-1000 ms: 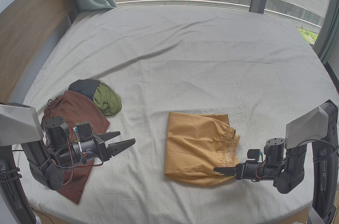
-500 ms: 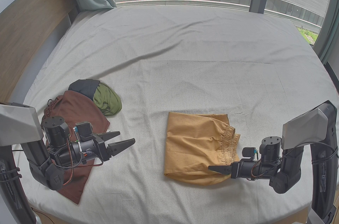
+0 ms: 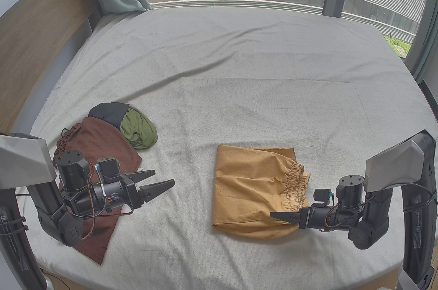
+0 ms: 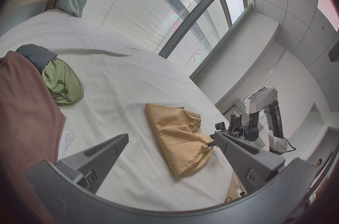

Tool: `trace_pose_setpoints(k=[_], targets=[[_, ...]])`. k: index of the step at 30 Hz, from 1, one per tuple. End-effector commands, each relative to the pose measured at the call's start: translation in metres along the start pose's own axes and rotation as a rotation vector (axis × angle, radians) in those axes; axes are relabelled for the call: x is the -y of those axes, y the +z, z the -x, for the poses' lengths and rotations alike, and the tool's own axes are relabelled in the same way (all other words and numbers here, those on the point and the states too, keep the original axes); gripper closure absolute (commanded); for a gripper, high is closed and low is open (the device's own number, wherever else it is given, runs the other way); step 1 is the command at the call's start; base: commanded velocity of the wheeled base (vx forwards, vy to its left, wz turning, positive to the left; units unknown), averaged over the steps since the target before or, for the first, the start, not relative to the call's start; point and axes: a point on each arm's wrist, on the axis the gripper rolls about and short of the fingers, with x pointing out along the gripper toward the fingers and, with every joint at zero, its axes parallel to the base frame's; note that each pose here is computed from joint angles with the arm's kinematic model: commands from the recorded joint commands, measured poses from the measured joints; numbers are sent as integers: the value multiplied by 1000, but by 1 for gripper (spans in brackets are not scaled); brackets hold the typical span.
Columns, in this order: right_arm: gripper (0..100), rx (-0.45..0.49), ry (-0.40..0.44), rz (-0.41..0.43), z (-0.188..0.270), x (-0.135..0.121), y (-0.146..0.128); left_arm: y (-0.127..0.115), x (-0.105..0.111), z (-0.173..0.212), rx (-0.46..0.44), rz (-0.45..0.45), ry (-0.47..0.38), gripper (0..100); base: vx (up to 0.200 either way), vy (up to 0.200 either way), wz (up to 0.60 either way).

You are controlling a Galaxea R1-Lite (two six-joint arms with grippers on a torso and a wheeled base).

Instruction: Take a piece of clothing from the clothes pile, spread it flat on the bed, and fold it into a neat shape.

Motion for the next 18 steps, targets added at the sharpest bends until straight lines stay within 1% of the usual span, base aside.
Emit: trace_pose_setpoints(k=[1,6,11,12,18], targets=[[0,0,1,-3,0,-1,0,-1,0,0,-2,2,0,0,0,0,0],[0,8,4,-18,-1,-1,2,-1,0,0,-2,2,0,0,0,0,0],[0,21,-21,-22,-3,-1,2,-1,0,0,-2,2,0,0,0,0,0],[100,22,-21,-24,-3,-1,2,-1,0,0,-2,2,-1,0,0,0,0],[100,20,-22,-26,-4,-1,2,-1,0,0,-2,2,-1,0,0,0,0]])
